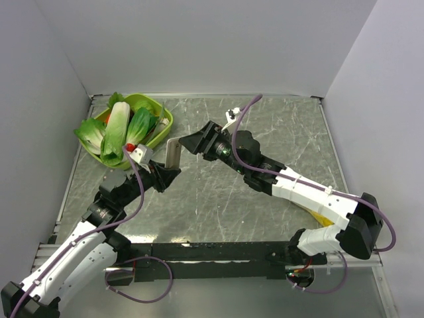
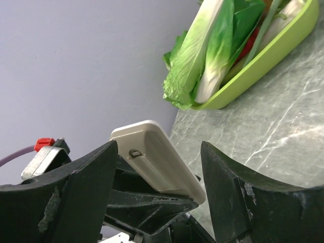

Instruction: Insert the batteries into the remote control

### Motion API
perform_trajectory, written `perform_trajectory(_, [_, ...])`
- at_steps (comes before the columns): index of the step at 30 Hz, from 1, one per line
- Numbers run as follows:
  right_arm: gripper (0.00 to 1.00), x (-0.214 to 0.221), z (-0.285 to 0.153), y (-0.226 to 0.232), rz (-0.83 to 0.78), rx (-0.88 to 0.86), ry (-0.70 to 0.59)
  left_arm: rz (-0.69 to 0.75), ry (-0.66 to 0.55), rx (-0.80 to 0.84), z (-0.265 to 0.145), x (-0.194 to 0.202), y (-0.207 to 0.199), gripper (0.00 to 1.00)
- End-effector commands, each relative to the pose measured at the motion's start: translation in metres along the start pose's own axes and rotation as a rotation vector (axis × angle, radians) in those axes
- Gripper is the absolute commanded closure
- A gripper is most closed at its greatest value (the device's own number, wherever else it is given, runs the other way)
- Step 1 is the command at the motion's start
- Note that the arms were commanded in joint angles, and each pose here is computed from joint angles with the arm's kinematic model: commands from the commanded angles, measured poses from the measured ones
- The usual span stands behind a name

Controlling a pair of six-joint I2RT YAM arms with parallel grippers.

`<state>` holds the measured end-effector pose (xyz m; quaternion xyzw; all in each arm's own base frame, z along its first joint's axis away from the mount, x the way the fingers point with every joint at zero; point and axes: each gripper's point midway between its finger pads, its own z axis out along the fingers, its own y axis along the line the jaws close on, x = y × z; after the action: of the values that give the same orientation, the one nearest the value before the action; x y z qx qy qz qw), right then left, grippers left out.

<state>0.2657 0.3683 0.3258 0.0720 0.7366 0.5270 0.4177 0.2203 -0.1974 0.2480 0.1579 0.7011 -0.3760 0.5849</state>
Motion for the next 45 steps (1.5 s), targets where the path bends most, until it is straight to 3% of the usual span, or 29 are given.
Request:
perform_trajectory(1, [0.27,0.002,0.003,0.011,0.024,-0.055,0.006,0.000,-0.087,0.021,0.002,-0.024,-0.007,0.98])
perform_trajectory(24, [0.37,0.009,0.014,0.008,0.039,-0.057,0.023,-0.009,-0.099,0.056,0.007,-0.027,-0.012,0.98])
perform_trajectory(30, [0.38,0.013,0.017,0.003,0.044,-0.019,0.045,0.012,-0.108,0.071,0.007,-0.030,-0.016,0.98])
perform_trajectory(36, [0.46,0.016,0.016,-0.011,0.082,0.025,0.041,0.035,-0.114,0.106,0.006,-0.030,-0.022,0.98])
perform_trajectory(45, [0.48,0.003,0.017,0.000,0.097,0.034,0.035,0.097,-0.081,0.100,0.009,-0.026,-0.025,0.98])
